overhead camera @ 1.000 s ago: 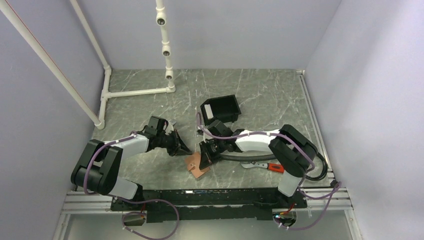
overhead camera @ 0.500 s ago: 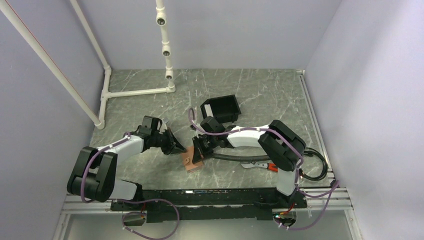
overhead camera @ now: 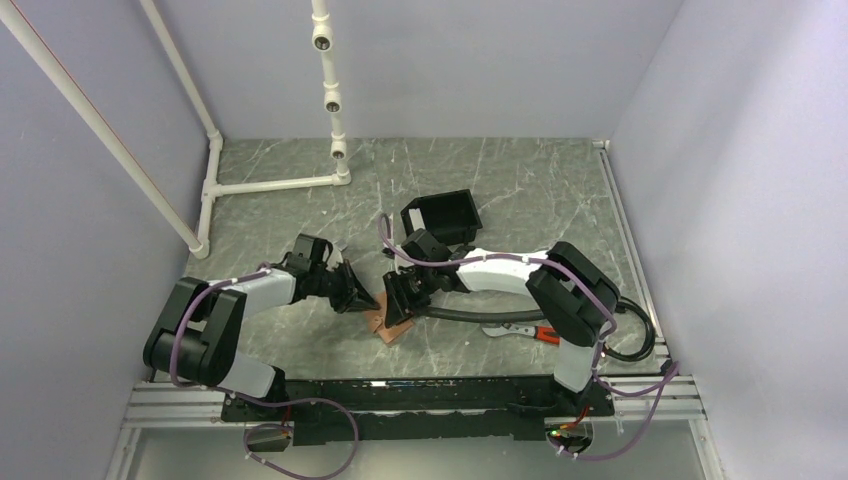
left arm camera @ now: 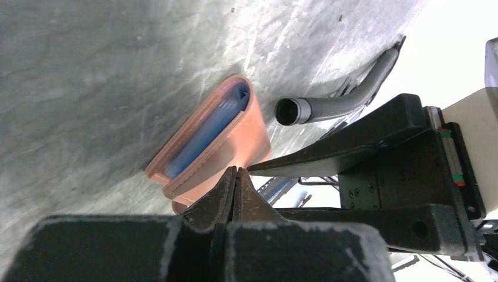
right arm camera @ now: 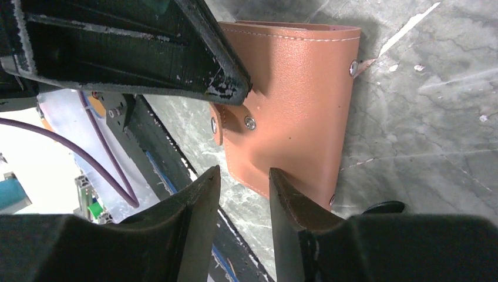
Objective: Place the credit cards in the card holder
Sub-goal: Close the card holder at the center of the board.
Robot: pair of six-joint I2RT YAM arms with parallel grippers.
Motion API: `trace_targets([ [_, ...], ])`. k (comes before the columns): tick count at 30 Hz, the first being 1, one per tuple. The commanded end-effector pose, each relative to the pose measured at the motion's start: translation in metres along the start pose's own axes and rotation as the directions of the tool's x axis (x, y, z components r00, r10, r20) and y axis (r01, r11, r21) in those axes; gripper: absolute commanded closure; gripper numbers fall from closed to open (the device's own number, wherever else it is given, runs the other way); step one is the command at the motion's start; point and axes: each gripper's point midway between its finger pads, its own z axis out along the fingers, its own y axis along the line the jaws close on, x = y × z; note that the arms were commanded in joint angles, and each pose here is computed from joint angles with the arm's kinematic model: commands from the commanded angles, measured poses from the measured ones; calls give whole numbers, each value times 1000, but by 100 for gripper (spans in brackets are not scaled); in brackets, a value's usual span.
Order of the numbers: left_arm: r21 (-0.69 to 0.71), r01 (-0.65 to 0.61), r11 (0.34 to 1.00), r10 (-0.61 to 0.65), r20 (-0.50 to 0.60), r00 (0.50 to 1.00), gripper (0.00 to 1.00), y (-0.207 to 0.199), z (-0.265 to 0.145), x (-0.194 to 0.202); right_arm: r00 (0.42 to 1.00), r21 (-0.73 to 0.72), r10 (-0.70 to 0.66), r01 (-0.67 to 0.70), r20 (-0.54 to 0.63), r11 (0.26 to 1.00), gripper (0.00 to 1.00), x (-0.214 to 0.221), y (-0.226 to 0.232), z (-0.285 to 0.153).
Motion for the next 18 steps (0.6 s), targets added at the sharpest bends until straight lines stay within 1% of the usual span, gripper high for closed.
trace_targets([
  [1, -35, -19, 999, 21, 51, 998, 100, 8, -4, -3, 999, -16, -4, 5, 37, 1000, 60, -17, 14, -12],
  [5, -80, -19, 997, 25, 69, 997, 100, 18, -7, -3, 999, -49, -4, 7, 54, 999, 56, -27, 22, -10],
  [8, -95, -23, 995, 30, 70, 997, 100, 23, -7, -1, 998, -68, -5, 9, 60, 998, 55, -34, 26, -7],
  [15, -119, -21, 993, 30, 76, 997, 100, 32, -7, -3, 999, -92, -7, 11, 40, 996, 64, -38, 28, 3],
  [18, -126, -23, 992, 33, 81, 996, 100, 32, -8, -4, 1000, -81, -7, 9, 27, 997, 64, -34, 25, 5],
])
